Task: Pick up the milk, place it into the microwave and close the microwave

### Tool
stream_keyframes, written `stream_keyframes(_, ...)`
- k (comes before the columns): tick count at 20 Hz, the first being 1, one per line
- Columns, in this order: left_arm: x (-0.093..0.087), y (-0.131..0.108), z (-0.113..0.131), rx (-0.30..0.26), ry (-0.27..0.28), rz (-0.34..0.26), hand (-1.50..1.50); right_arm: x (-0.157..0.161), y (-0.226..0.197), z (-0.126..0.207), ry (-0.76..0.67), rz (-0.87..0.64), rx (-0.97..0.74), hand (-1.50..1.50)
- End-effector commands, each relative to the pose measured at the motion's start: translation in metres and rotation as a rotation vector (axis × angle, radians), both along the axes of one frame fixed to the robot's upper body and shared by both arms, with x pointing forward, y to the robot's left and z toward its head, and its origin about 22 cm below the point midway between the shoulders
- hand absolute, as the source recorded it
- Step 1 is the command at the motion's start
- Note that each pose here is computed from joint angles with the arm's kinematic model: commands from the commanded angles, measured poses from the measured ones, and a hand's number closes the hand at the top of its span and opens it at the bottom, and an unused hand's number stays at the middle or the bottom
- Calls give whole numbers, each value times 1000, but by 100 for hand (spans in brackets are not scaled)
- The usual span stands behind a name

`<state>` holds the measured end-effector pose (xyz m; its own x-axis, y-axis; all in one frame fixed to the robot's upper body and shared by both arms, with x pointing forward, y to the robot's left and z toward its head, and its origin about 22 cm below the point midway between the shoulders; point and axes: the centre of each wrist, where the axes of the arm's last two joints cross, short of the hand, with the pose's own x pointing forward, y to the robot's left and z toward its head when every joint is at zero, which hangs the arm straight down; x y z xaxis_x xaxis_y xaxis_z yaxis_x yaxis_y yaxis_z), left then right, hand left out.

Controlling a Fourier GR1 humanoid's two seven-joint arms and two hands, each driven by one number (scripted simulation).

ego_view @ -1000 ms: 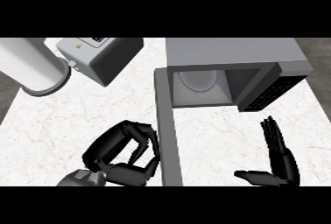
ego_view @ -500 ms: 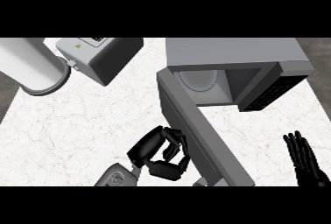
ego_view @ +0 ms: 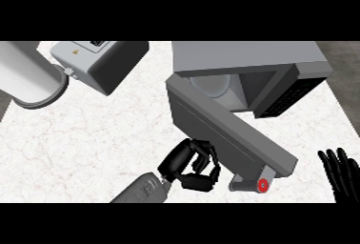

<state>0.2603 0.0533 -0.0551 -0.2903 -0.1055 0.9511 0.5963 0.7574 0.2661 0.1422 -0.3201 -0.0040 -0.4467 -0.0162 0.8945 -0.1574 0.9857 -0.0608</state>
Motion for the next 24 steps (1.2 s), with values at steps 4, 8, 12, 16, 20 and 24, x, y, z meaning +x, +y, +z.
stream_keyframes(4,-6,-21,-7,9,5,-28,150,0,3,44,-44,54,16,-150)
stream_keyframes(8,9,-31,18,-94,11,35,150,5,14,49,-45,125,10,-150)
stream_keyframes(12,7,-36,23,-147,-10,109,150,3,6,60,-41,182,-20,-150)
stream_keyframes(16,21,-43,45,-205,-33,227,150,7,3,77,-46,171,-69,-150)
stream_keyframes(20,37,-47,60,-214,-30,313,150,13,4,92,-98,187,-89,-150)
stream_keyframes(24,45,-49,67,-215,-2,370,-150,20,-10,100,-109,179,-92,-150)
